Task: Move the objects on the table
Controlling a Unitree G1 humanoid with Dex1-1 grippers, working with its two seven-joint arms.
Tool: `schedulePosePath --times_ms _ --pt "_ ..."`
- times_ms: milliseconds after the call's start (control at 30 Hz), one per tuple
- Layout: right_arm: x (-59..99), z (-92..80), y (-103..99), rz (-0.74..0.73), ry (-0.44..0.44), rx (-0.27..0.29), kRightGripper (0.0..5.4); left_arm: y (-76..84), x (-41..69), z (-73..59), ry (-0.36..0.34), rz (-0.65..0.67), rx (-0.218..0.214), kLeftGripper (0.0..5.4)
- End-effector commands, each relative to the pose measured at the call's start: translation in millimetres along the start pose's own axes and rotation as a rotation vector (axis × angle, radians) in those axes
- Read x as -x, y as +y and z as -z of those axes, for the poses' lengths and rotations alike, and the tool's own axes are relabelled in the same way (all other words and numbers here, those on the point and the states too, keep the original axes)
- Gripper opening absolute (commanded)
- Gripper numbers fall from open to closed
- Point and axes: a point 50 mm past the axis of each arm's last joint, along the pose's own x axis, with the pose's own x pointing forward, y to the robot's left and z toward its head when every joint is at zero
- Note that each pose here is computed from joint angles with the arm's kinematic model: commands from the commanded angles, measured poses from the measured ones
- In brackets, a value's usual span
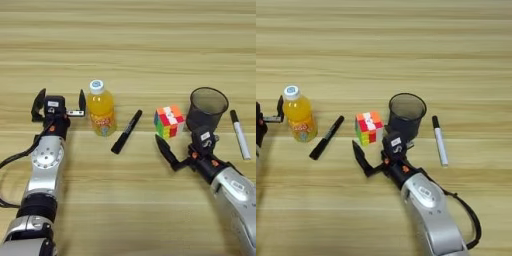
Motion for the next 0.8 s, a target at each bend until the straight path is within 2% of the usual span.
schedulePosePath --times_ms 33,267,800 --pt "-7.4 -0.7 -2.2 0.007 -0.013 0.022 5.39 -3.2 -2.4 -1.4 -0.006 0.008 -0.010 5.40" --pt "-16.4 6.1 -4.3 0.016 -0.004 0.036 5.39 -3.9 -2.5 -1.4 -0.006 0.008 -0.009 5.40" --pt "-35.8 19.1 -1.7 0.018 0.018 0.007 5.39 -4.3 -2.0 -1.4 -0.007 0.007 -0.007 5.40"
